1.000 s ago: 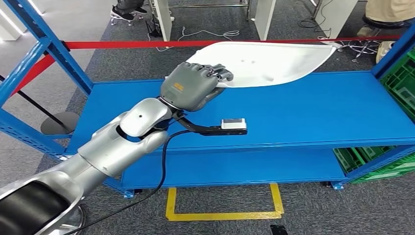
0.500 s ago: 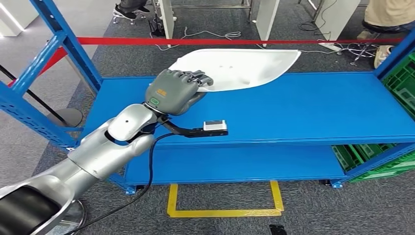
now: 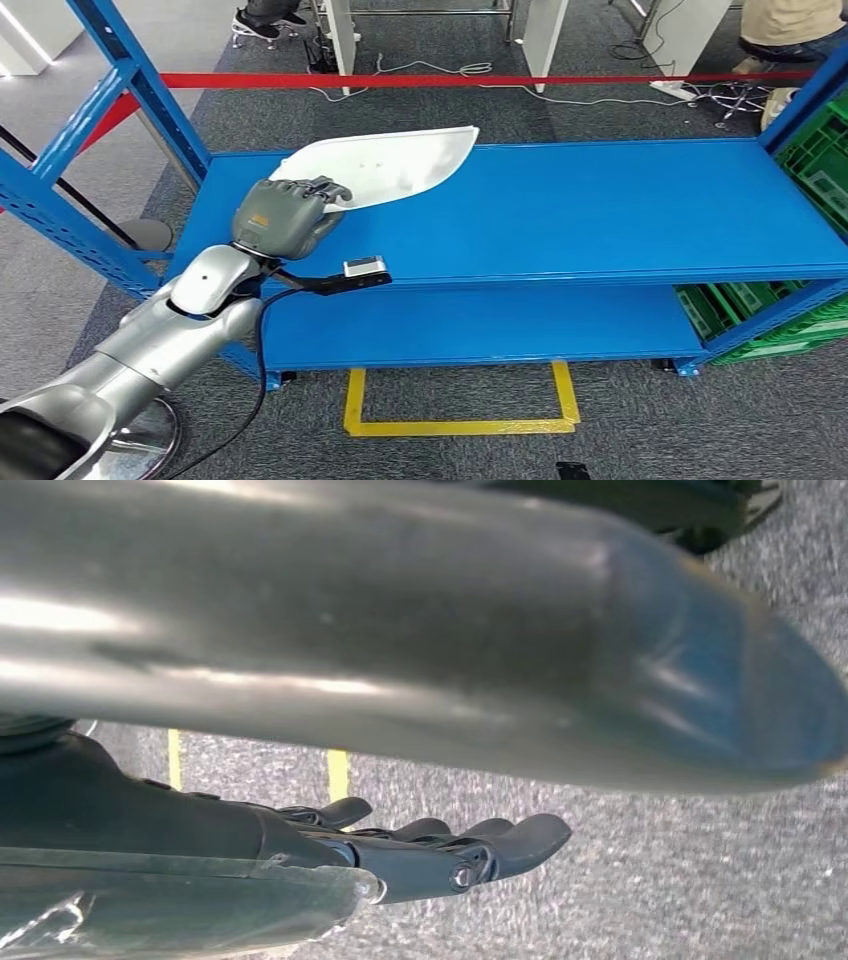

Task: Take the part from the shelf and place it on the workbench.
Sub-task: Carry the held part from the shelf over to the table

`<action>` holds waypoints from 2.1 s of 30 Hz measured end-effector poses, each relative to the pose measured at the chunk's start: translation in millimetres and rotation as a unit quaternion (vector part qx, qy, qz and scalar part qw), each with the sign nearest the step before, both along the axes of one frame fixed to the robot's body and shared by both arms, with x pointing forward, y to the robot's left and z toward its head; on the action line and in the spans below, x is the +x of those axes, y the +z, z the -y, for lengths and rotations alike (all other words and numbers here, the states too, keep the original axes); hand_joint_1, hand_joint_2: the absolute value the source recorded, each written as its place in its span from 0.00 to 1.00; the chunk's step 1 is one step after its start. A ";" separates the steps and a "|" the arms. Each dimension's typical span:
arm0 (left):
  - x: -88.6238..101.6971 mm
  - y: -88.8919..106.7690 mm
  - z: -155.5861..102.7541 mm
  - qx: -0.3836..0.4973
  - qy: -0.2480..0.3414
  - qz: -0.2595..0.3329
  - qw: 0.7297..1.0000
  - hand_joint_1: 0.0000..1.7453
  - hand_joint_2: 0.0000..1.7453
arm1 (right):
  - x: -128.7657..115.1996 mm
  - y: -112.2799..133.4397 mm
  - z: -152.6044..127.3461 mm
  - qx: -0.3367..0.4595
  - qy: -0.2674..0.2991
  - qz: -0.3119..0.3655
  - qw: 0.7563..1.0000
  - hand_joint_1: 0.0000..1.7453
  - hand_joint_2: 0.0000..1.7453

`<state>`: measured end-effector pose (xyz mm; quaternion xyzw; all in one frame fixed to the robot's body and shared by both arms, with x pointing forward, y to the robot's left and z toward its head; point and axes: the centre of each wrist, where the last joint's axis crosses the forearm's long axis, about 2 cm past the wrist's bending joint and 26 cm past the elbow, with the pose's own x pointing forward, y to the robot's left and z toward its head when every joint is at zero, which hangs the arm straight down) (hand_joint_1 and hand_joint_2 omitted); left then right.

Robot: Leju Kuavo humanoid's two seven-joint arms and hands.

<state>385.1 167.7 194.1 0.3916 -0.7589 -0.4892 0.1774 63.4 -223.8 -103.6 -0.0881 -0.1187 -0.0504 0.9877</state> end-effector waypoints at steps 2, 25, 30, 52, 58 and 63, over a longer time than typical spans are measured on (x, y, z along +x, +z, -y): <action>0.3 -3.3 -6.9 0.001 0.008 -0.004 1.000 1.00 1.00 | 0.5 0.1 0.2 0.000 -0.001 0.001 1.000 0.00 0.00; -9.9 -31.5 -37.0 0.010 0.038 -0.039 0.998 1.00 1.00 | -0.9 -0.2 0.6 0.000 -0.002 -0.004 1.000 0.00 0.00; -7.8 -28.4 -38.8 0.010 0.039 -0.035 0.999 1.00 1.00 | 0.8 0.1 0.5 0.000 -0.001 -0.002 1.000 0.00 0.00; 19.4 75.0 53.8 0.019 -0.068 0.024 0.997 1.00 1.00 | 1.9 0.2 0.3 -0.001 0.011 -0.002 1.000 0.00 0.00; 19.0 70.4 50.4 0.022 -0.068 0.019 0.997 1.00 1.00 | 2.9 0.5 -0.8 0.001 0.011 -0.001 1.000 0.00 0.00; 18.7 66.5 47.4 0.026 -0.067 0.018 0.997 1.00 1.00 | 2.3 0.5 -1.6 0.002 0.011 0.000 1.000 0.00 0.00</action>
